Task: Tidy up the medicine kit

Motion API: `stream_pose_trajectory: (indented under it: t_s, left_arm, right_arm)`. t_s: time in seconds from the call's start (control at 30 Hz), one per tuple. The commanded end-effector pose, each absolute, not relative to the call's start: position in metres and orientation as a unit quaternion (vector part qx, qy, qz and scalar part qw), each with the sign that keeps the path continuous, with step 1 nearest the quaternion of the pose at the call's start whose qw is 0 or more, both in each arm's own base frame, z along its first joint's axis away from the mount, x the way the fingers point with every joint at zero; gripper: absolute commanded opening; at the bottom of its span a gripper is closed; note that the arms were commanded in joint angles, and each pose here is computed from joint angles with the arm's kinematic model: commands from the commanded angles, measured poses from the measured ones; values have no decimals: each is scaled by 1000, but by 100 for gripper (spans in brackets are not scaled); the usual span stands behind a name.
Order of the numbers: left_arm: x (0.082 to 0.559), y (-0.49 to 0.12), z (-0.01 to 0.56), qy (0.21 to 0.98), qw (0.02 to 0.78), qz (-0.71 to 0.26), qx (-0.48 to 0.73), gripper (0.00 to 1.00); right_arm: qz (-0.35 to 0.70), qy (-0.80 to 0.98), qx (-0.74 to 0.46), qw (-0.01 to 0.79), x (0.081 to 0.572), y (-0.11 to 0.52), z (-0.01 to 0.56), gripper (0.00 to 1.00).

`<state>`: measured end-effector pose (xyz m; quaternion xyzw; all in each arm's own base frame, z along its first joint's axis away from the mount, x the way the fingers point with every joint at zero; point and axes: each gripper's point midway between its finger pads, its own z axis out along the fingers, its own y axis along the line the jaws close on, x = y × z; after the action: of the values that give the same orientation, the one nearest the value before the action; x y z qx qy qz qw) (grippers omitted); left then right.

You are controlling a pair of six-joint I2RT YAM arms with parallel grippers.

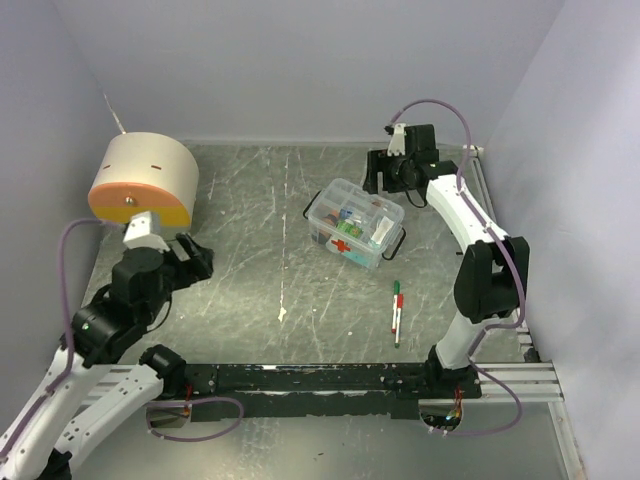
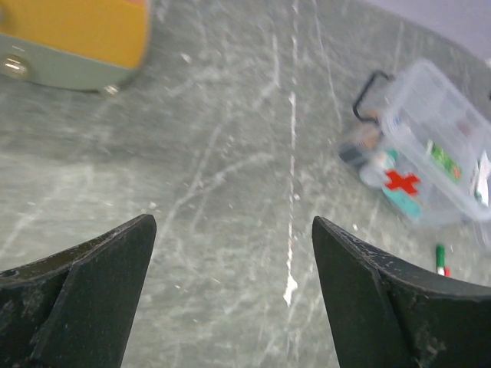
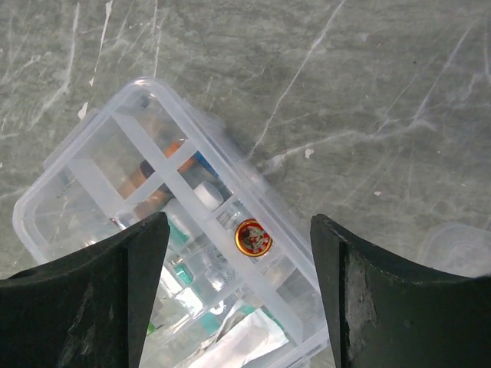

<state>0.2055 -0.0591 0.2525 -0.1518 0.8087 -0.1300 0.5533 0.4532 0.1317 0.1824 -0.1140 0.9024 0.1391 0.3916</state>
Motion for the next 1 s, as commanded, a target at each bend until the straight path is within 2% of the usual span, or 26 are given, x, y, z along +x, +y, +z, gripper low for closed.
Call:
stream_pose_trajectory:
  t_s: [0.0,0.37,0.6,0.8,0.97]
  left_arm:
    - [211,-117,239,825,508,-233,-81,93]
    - [220,-150,208,852,450,-262,-58,89]
    - [222,-154,195,860,433,-263,-63,88]
    - [226,-153,189,864,430,-253,-68,88]
    - [229,-154,186,867,427,-246,-70,87]
  right_arm:
    - [198,900,-105,374,457,130,167,75]
    - [260,905,-86,326,421,140,138,75]
    - [293,893,-24,340,398,147,145,75]
    - [333,878,0,345,369,178,154,74]
    - [332,884,-8,330,346,211,145,64]
